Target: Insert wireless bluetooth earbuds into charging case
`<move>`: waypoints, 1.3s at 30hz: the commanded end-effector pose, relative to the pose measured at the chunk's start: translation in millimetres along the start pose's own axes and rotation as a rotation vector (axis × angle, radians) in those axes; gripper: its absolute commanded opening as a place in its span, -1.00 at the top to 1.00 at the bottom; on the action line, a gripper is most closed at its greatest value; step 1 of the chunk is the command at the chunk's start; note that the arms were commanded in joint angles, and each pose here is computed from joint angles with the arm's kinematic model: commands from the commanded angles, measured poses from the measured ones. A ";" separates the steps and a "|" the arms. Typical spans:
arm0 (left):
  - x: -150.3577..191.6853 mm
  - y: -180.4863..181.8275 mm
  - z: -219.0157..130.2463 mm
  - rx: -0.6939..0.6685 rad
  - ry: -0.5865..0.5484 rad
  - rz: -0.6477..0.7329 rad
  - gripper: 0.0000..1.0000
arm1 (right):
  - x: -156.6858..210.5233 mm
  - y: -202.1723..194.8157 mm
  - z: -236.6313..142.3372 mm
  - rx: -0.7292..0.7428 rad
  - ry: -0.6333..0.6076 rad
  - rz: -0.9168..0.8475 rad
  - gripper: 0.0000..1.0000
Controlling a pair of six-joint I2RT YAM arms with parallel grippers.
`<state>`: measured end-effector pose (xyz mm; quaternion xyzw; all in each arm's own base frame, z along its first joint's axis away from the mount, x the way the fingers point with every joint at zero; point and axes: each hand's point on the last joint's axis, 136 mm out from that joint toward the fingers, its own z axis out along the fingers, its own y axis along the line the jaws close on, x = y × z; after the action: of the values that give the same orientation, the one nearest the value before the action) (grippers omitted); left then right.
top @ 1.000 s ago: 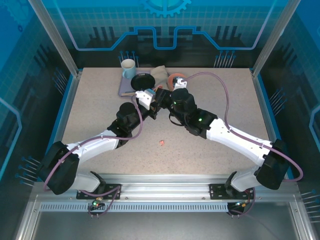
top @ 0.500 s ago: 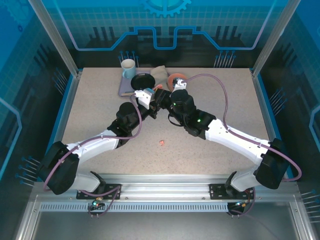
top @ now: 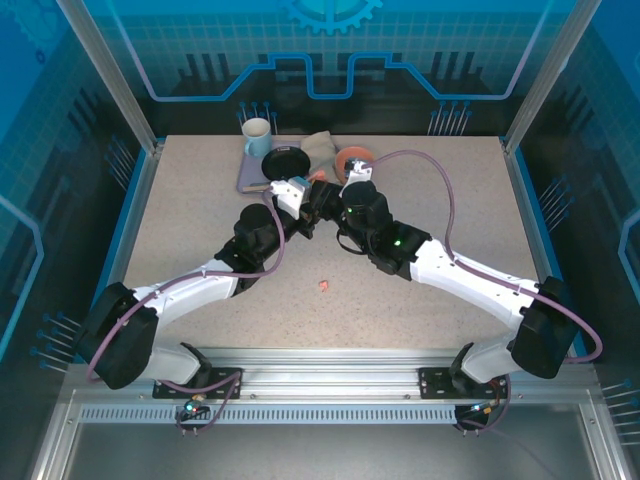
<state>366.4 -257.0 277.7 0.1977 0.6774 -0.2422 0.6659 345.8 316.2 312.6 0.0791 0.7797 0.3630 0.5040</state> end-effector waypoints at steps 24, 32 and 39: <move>-56.2 -17.0 -1.9 0.078 -0.146 0.018 1.00 | 31.0 -16.4 -5.2 0.032 0.145 -0.102 0.39; -52.2 -18.6 -2.9 0.089 -0.136 0.016 1.00 | 20.4 -15.7 -5.7 0.033 0.133 -0.063 0.35; -49.4 -18.9 -4.3 0.090 -0.131 0.014 1.00 | 11.8 -22.2 -6.4 0.057 0.119 -0.037 0.34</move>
<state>361.8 -263.8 270.2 0.2174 0.6848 -0.2528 0.6480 340.1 311.9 305.4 0.0483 0.7990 0.3552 0.4829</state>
